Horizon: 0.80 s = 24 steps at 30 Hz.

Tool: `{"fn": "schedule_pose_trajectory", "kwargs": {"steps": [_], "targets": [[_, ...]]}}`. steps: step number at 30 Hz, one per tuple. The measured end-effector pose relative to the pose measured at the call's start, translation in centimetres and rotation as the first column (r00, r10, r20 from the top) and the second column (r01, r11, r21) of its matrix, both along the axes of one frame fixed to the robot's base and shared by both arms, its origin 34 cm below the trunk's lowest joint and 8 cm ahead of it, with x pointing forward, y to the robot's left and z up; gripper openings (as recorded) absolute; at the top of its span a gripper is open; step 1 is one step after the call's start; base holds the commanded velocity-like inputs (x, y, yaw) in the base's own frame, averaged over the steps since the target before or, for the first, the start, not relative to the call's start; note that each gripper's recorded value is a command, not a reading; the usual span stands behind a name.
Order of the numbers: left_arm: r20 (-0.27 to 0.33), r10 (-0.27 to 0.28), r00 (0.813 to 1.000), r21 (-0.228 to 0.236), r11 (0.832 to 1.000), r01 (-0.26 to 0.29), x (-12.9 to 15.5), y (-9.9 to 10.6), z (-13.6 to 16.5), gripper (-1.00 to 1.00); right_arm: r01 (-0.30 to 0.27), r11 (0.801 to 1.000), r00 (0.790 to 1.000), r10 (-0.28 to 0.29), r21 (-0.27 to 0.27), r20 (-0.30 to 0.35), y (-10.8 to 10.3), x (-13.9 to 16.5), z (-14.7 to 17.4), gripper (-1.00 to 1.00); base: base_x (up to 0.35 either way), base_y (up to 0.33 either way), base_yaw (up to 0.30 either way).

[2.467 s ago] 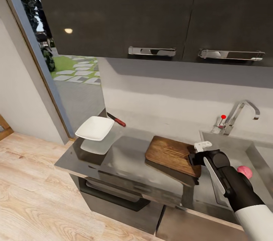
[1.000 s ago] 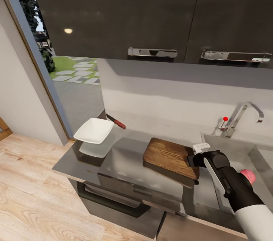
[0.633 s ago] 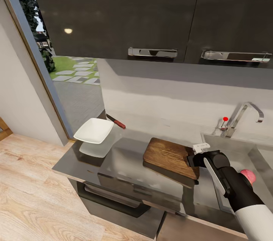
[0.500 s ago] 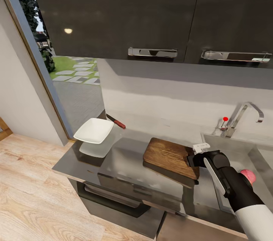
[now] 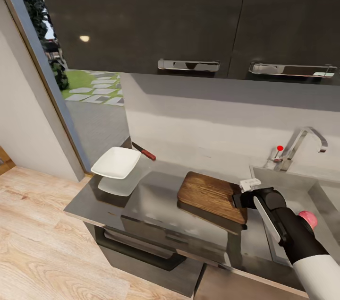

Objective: In the kitchen, take the Vidalia onion out of the sink, dice it on the chopping board with the paring knife, put the diced onion into the bowl on the countertop, then place both the paring knife and the chopping board into the sink.

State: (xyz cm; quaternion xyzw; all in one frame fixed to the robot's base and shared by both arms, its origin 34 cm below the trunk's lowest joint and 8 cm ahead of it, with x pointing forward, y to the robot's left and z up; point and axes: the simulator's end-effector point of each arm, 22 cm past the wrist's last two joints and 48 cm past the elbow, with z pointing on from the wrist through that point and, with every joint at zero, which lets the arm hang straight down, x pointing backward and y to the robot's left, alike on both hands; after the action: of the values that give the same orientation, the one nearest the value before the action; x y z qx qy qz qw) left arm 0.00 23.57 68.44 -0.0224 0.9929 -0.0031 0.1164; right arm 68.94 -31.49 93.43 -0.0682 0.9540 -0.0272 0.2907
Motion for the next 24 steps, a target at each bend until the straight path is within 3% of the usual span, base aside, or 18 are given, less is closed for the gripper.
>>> {"fn": "schedule_pose_trajectory", "kwargs": {"steps": [4, 5, 24], "targets": [[0.000, 0.002, 1.000, -0.003, 1.000, -0.002, 0.00, -0.23, 0.01, 1.00, -0.009, 1.000, 1.000, 0.009, -0.009, 0.002, -0.07, 0.03, 0.12, -1.00, 0.000, -0.001, 0.000], [0.000, 0.003, 1.000, -0.005, 1.000, -0.003, 0.01, -0.44, 0.01, 1.00, -0.012, 1.000, 1.000, 0.012, -0.010, 0.002, -0.08, 0.04, 0.15, 1.00, 0.000, 0.000, 0.000], [-0.001, 0.007, 1.000, -0.011, 1.000, -0.007, 0.02, -0.90, 0.03, 1.00, -0.028, 0.999, 1.000, 0.028, 0.017, 0.005, 0.64, 0.08, 0.34, 1.00, 0.000, 0.000, 0.000]]}}
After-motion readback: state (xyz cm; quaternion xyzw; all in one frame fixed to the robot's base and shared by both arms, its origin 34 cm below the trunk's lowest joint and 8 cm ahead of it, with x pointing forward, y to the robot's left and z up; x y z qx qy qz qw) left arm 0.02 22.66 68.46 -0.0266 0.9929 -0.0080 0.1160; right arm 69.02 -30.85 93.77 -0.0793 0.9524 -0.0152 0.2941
